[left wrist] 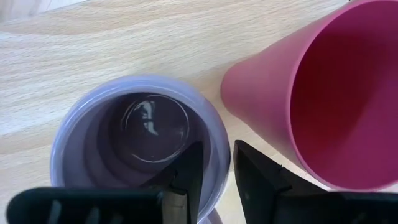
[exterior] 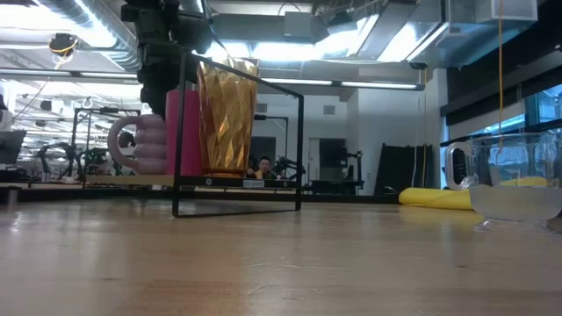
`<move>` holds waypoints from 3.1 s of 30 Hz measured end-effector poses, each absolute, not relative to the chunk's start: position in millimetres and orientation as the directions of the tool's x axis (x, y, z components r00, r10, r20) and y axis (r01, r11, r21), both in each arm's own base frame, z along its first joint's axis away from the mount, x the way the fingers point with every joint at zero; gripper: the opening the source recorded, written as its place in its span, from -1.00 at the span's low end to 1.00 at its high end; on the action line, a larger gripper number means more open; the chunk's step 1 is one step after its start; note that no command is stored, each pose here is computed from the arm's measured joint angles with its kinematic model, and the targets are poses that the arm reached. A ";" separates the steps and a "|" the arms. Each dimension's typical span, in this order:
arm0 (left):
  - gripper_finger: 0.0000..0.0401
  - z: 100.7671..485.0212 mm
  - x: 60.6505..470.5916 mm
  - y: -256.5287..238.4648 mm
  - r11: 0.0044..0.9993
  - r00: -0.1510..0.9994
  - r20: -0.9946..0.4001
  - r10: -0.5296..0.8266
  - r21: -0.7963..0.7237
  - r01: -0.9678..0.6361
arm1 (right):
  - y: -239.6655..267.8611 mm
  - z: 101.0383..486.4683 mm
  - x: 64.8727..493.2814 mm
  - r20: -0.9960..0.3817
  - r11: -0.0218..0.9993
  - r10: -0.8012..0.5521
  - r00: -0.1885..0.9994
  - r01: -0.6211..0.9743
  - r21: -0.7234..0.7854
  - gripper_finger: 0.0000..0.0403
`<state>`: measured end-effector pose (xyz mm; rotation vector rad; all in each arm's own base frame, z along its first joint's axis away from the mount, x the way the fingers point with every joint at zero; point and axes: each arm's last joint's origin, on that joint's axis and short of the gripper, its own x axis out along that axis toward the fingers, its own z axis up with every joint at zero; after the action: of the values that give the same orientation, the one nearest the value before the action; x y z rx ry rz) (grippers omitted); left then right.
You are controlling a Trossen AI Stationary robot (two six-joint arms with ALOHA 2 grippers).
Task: Stack small to large cups/mugs on shelf
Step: Put the violet cup on the shelf, then put the transparent cup on the shelf
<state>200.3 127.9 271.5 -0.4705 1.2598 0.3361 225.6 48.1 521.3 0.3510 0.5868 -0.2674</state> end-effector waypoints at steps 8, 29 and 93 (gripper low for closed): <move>-0.58 301.7 202.8 130.7 0.873 0.310 -0.950 0.044 -0.114 -0.474 | 48.1 521.3 225.6 -0.580 0.907 -0.145 0.801 0.342 0.245 -0.08; -0.60 298.8 154.0 173.2 0.726 0.120 -0.982 0.142 0.021 -0.687 | 48.1 521.4 225.4 -0.581 0.907 -0.143 0.801 0.341 0.246 -0.08; -0.60 446.4 185.2 -5.3 0.920 0.748 -0.656 0.099 -0.226 -0.320 | 52.2 392.5 238.1 -0.952 0.839 -0.059 0.302 0.532 0.117 -0.08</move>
<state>185.2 -5.3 446.4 -0.3379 0.6909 0.2339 238.1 52.2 392.5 0.4570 1.2096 -0.4106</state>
